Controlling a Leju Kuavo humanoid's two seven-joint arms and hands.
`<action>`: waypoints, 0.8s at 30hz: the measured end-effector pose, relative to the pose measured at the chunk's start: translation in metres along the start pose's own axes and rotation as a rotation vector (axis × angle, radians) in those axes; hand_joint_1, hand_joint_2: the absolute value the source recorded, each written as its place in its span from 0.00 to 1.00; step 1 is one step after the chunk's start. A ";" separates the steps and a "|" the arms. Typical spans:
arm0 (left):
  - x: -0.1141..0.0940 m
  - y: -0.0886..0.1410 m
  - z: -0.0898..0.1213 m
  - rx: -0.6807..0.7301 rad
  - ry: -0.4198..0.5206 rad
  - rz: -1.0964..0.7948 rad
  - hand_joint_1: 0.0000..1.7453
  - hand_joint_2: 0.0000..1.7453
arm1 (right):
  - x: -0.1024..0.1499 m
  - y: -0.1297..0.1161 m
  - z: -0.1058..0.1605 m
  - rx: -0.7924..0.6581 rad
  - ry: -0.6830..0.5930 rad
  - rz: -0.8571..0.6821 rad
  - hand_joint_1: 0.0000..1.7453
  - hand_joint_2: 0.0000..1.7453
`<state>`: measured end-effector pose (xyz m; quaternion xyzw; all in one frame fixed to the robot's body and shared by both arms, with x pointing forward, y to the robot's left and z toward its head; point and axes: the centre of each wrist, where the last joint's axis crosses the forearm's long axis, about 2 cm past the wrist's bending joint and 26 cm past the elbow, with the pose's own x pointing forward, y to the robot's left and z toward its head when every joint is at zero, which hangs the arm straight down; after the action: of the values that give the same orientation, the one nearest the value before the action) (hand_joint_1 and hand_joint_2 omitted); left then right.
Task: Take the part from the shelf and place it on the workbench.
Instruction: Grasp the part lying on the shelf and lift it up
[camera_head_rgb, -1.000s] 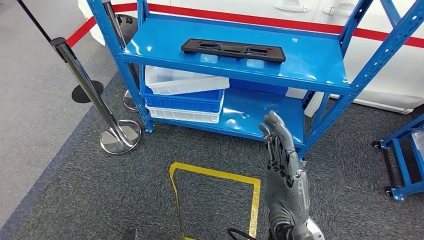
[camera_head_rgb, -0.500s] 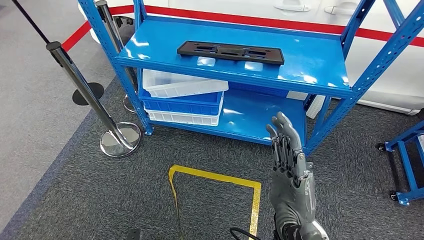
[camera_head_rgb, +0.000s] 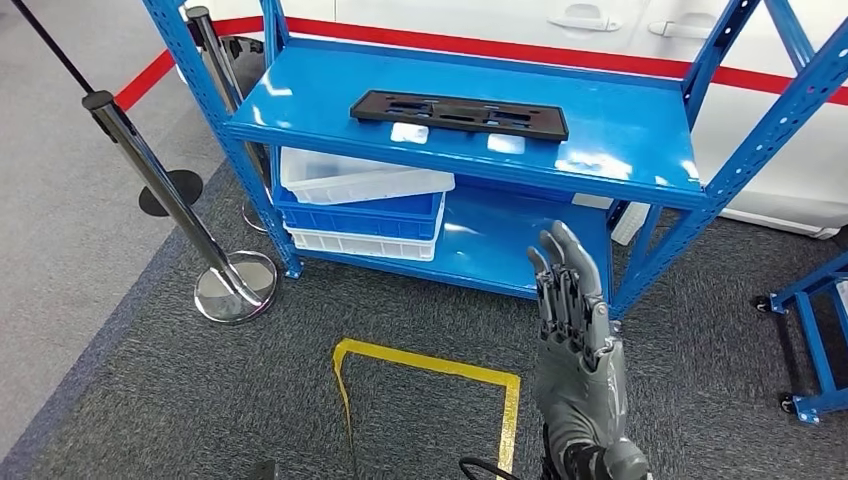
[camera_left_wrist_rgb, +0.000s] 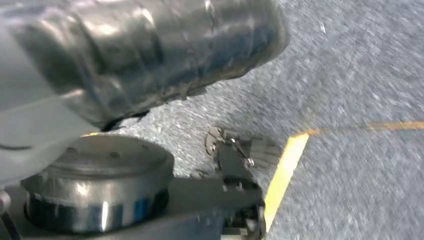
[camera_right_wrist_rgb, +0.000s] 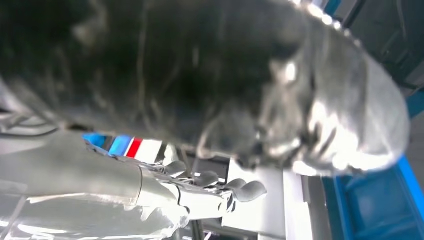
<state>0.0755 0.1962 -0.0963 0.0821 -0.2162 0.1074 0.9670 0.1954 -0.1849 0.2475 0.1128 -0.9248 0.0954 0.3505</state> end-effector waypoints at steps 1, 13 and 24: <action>0.000 0.000 0.000 0.002 0.003 0.003 0.00 0.00 | -0.001 0.000 -0.002 0.004 -0.004 0.001 0.00 0.00; 0.001 0.000 0.000 -0.012 0.038 -0.029 0.00 0.00 | -0.013 0.003 -0.004 -0.007 0.020 0.031 0.00 0.00; 0.004 0.029 -0.012 -0.061 0.022 -0.018 0.00 0.00 | -0.014 0.009 -0.009 -0.027 0.010 0.039 0.00 0.00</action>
<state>0.0770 0.2269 -0.1015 0.0533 -0.2082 0.0931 0.9722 0.2091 -0.1724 0.2435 0.0896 -0.9262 0.0905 0.3548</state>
